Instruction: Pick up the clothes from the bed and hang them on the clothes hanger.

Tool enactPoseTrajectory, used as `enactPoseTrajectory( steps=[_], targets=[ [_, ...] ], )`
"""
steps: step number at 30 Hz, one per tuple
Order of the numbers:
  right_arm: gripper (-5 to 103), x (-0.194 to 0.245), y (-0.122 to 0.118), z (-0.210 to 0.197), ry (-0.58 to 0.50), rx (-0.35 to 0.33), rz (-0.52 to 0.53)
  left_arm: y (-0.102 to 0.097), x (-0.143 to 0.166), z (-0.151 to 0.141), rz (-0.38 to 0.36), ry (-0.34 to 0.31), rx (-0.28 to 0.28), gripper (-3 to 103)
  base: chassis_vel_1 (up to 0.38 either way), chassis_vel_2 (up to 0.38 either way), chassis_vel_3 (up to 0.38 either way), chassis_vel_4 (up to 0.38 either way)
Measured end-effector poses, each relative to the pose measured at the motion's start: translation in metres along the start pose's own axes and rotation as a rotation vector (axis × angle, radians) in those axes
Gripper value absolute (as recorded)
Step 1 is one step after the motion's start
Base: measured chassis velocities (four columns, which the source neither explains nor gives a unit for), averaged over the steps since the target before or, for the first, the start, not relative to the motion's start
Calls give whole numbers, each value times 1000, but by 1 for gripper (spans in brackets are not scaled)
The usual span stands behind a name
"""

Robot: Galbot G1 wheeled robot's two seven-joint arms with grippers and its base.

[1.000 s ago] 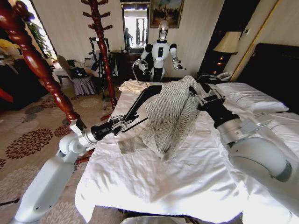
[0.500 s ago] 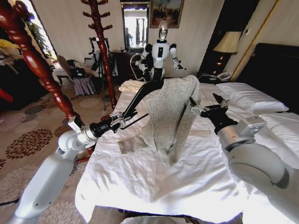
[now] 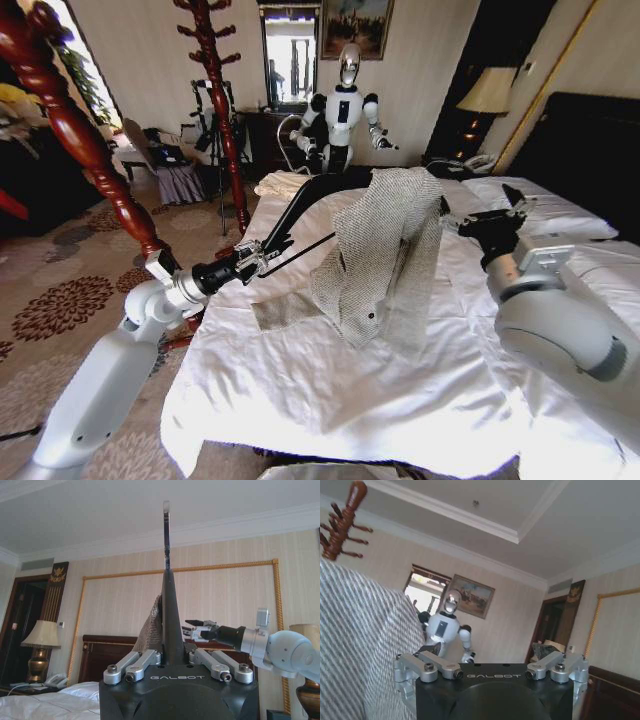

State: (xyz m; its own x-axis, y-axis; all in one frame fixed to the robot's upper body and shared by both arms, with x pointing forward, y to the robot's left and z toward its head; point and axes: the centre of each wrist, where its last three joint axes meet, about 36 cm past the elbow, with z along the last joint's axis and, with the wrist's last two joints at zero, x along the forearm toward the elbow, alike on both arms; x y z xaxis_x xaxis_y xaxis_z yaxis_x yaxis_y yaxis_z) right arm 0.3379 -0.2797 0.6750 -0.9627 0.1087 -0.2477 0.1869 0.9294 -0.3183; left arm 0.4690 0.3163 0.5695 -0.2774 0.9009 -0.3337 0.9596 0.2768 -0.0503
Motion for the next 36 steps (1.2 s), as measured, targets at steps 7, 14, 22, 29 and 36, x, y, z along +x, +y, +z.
enactPoseTrajectory(
  steps=[7,14,22,29,36],
  targets=[
    [100,-10,-5,10,-189,-65,-169,1,0,2,0,1,2,18,0,0,0,0],
    [100,-29,-18,15,-352,156,-279,2,-1,1,4,-1,-2,18,0,0,0,0],
    [100,-30,-20,11,-381,248,-272,4,0,0,2,-2,-3,18,0,0,0,0],
    [100,-20,-15,-2,-408,250,-276,14,0,0,-10,-5,-5,18,0,0,0,0],
    [100,-18,-13,7,-392,327,-315,18,1,-3,-12,-3,-13,18,0,0,0,0]
  ],
)
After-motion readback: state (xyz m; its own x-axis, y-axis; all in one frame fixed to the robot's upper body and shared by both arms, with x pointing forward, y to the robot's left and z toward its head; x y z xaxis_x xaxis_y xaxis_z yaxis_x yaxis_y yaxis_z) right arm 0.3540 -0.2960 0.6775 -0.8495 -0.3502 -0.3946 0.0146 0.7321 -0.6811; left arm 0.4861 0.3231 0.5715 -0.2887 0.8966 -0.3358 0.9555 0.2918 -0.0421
